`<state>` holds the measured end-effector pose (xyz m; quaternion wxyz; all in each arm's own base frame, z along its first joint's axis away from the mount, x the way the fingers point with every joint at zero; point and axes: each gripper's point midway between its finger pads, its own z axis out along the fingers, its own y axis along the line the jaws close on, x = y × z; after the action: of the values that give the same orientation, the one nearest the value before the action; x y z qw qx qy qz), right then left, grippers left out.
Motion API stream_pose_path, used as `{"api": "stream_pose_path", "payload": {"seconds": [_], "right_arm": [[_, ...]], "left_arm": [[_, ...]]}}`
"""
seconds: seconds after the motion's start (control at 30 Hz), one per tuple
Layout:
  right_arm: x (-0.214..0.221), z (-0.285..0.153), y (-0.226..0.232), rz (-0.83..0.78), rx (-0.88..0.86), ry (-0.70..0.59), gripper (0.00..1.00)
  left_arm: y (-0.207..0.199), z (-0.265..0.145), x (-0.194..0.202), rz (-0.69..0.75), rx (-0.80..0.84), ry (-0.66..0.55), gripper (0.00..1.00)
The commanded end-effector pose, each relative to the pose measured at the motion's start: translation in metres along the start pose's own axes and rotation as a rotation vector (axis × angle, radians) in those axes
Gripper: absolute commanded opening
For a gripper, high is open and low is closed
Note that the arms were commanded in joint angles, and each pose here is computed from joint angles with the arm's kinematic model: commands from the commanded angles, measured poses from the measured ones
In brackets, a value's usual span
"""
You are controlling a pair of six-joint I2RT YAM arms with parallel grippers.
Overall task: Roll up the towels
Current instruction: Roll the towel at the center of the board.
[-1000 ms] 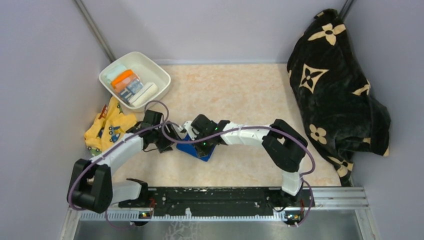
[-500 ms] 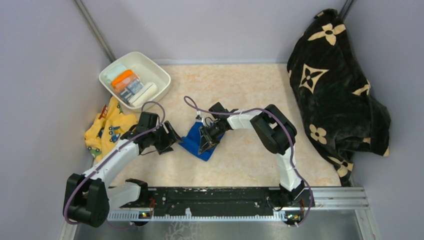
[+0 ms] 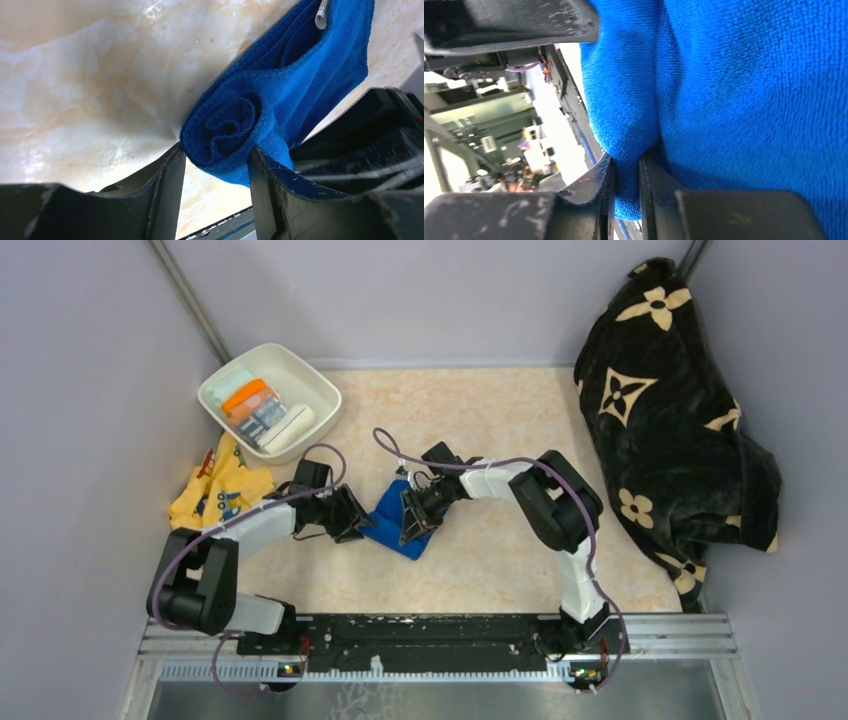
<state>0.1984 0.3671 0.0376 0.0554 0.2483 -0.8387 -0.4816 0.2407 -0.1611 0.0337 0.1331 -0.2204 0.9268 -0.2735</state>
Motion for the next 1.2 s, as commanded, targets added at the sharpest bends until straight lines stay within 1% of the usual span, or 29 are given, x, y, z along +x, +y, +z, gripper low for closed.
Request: {"api": "stream_pose_path", "payload": {"seconds": [0.0, 0.13, 0.27, 0.4, 0.5, 0.6, 0.73, 0.77, 0.83, 1.0, 1.1, 1.17], "right_arm": [[-0.016, -0.025, 0.007, -0.153, 0.159, -0.117, 0.23], [-0.020, -0.044, 0.016, -0.282, 0.312, -0.182, 0.37], [-0.025, -0.061, 0.029, -0.456, 0.509, -0.261, 0.46], [-0.026, -0.071, 0.038, -0.636, 0.736, -0.321, 0.49], [-0.020, -0.063, 0.050, -0.751, 0.821, -0.331, 0.50], [-0.013, -0.048, 0.061, -0.842, 0.854, -0.320, 0.51], [-0.006, -0.032, 0.050, -0.868, 0.884, -0.271, 0.51], [-0.003, -0.023, 0.036, -0.859, 0.906, -0.227, 0.51], [0.002, -0.016, 0.020, -0.842, 0.935, -0.185, 0.51], [0.014, -0.003, -0.008, -0.830, 0.965, -0.117, 0.51], [0.022, 0.002, -0.022, -0.814, 0.973, -0.084, 0.49], [0.026, 0.004, -0.028, -0.800, 0.975, -0.068, 0.46]], "left_arm": [[-0.005, 0.011, -0.010, 0.035, 0.002, -0.004, 0.53], [0.001, 0.020, -0.012, 0.058, -0.043, 0.017, 0.51], [0.004, 0.025, -0.012, 0.068, -0.070, 0.035, 0.51], [0.007, 0.028, -0.011, 0.069, -0.086, 0.045, 0.51], [0.008, 0.028, -0.010, 0.073, -0.097, 0.049, 0.51], [0.009, 0.028, -0.011, 0.078, -0.106, 0.047, 0.51], [0.009, 0.029, -0.011, 0.080, -0.110, 0.050, 0.52], [0.009, 0.028, -0.011, 0.082, -0.111, 0.050, 0.52], [0.008, 0.028, -0.011, 0.086, -0.113, 0.047, 0.53], [0.007, 0.028, -0.013, 0.091, -0.111, 0.042, 0.54], [0.004, 0.029, -0.012, 0.094, -0.103, 0.049, 0.55], [0.000, 0.030, -0.013, 0.097, -0.091, 0.050, 0.56]]}}
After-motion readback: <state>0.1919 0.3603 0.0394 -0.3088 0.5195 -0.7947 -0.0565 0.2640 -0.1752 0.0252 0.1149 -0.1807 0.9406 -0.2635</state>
